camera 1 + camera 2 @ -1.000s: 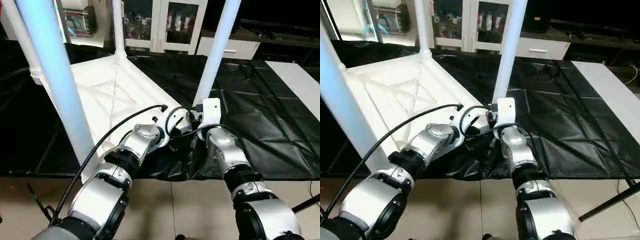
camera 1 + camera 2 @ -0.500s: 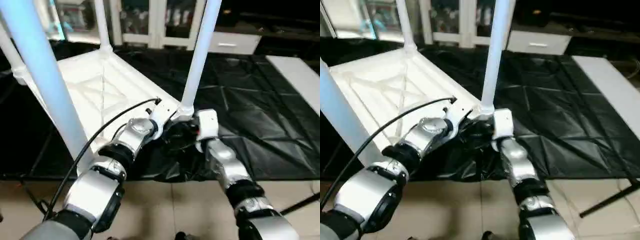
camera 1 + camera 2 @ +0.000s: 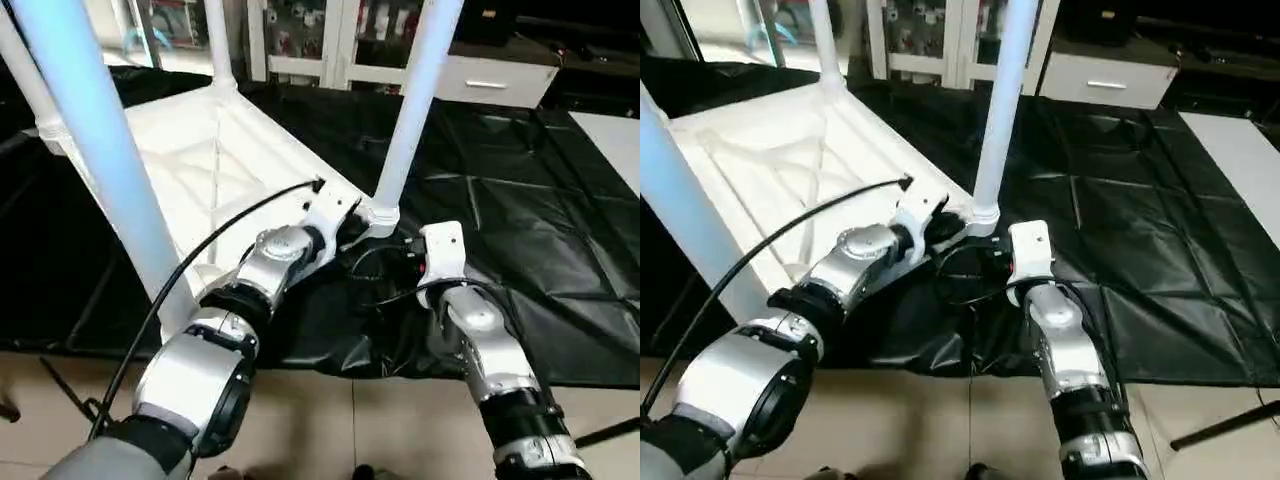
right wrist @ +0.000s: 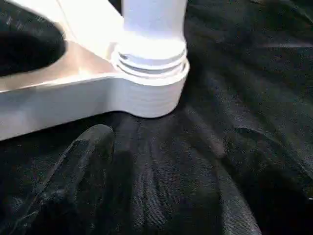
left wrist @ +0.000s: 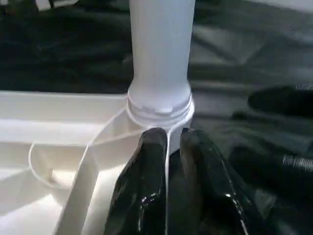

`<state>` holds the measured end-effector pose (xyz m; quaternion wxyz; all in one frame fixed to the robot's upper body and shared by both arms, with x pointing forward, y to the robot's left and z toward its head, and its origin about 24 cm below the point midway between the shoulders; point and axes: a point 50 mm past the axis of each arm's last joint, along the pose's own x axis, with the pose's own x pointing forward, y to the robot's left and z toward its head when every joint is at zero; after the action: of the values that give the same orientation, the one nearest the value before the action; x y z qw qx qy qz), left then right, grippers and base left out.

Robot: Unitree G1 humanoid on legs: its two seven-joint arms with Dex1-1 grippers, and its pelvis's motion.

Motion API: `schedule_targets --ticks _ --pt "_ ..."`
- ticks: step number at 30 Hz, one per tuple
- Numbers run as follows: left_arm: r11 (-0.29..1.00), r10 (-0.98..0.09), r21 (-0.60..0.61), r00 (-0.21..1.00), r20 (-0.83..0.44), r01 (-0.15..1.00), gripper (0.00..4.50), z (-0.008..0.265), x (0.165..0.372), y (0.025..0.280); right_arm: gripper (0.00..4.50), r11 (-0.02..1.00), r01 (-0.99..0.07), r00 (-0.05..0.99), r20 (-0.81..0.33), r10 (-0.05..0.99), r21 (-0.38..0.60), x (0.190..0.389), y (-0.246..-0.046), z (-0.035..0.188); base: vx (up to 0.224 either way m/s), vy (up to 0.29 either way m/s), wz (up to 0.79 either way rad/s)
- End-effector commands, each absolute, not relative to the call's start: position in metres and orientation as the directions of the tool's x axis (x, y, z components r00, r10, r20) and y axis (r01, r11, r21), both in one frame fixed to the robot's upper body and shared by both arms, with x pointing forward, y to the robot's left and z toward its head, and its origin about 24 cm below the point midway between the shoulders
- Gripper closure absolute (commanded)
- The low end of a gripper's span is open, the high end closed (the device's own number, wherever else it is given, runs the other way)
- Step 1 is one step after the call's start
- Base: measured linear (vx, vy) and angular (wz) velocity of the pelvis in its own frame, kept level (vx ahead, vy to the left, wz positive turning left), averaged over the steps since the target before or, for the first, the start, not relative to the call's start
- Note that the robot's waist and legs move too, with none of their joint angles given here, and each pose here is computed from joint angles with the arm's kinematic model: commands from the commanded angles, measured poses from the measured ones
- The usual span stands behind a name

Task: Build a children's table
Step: Rotate leg to tighten

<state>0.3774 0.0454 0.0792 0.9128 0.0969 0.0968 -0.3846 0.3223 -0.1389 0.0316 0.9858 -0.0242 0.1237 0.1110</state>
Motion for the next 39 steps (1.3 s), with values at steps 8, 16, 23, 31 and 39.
schedule_targets --ticks 8,16,23,31,39 --pt "0.525 -0.799 0.052 0.513 -0.314 0.85 2.84 0.085 0.364 0.054 0.59 0.95 -0.311 0.931 -0.206 0.302 -0.011 0.313 -0.145 0.047 0.0 0.0 0.0" --pt "0.407 -0.773 0.048 0.372 -0.514 0.912 2.21 0.07 0.322 0.081 0.59 0.771 -0.633 0.743 -0.225 0.631 0.074 0.271 -0.156 0.062 0.0 0.0 0.0" --pt "0.47 -0.678 0.118 0.443 -0.587 0.875 1.67 0.064 0.316 0.09 0.59 0.684 -0.725 0.628 -0.333 0.703 0.078 0.241 -0.166 0.062 0.0 0.0 0.0" --pt "0.594 -0.54 0.275 0.628 -0.56 0.756 0.92 0.069 0.34 0.095 0.59 0.719 -0.689 0.661 -0.328 0.675 0.091 0.24 -0.164 0.065 0.0 0.0 0.0" --pt "0.631 -0.408 0.416 0.736 -0.54 0.655 0.38 0.067 0.365 0.098 0.59 0.729 -0.679 0.669 -0.341 0.661 0.081 0.241 -0.165 0.066 0.0 0.0 0.0"
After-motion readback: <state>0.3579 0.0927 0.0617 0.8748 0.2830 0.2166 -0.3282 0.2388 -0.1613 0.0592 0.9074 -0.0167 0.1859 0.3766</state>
